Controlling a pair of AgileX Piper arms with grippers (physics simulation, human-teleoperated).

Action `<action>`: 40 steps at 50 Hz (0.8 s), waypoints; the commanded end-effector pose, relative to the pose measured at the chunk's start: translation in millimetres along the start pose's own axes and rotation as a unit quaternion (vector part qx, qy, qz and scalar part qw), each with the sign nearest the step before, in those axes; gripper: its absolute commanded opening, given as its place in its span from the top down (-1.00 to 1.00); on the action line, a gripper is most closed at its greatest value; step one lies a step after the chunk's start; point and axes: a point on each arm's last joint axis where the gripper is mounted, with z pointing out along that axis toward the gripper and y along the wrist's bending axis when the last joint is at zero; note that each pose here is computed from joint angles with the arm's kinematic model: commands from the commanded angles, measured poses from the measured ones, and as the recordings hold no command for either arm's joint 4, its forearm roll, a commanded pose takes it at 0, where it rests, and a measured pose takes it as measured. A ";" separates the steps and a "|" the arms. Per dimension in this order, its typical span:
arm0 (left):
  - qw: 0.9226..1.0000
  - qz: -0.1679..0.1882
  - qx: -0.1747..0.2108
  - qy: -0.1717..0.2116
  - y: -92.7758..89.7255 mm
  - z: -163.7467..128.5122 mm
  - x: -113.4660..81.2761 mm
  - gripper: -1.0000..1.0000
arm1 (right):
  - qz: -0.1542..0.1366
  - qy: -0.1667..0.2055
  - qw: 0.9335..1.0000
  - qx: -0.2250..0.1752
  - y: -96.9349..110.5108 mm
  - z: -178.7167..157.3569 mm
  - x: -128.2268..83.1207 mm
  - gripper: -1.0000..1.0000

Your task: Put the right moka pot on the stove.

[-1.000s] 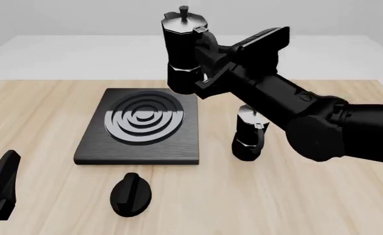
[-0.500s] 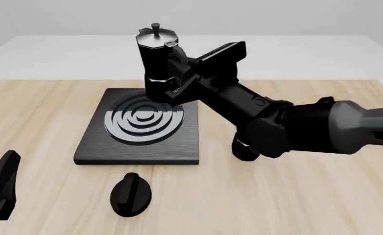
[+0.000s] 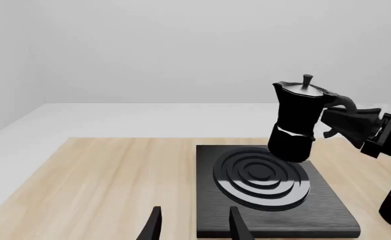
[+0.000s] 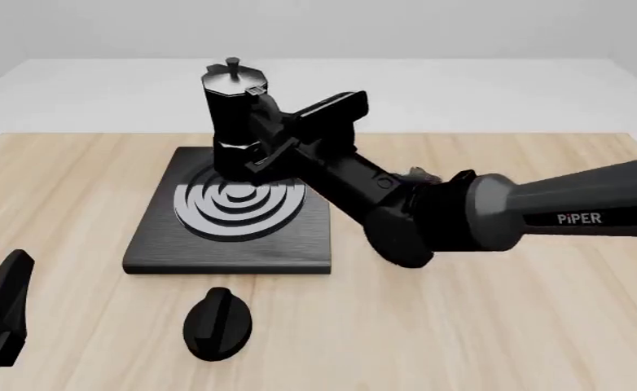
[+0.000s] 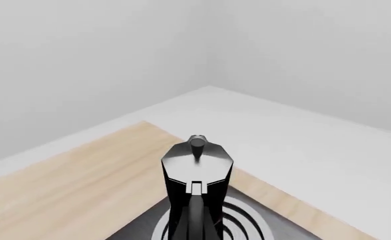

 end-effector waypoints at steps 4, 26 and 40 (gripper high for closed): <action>1.000 0.000 0.000 0.000 0.0 0.0 0.0 -1.00 | 0.014 -0.022 1.000 -0.011 8.6 24.4 3.7 1.00; 1.000 0.000 0.000 0.000 0.0 0.0 0.0 -1.00 | 0.014 -0.004 1.000 -0.009 7.1 55.3 32.5 1.00; 1.000 0.000 0.000 0.000 0.0 0.0 0.0 -1.00 | 0.012 0.005 1.000 0.014 -14.9 84.9 55.1 1.00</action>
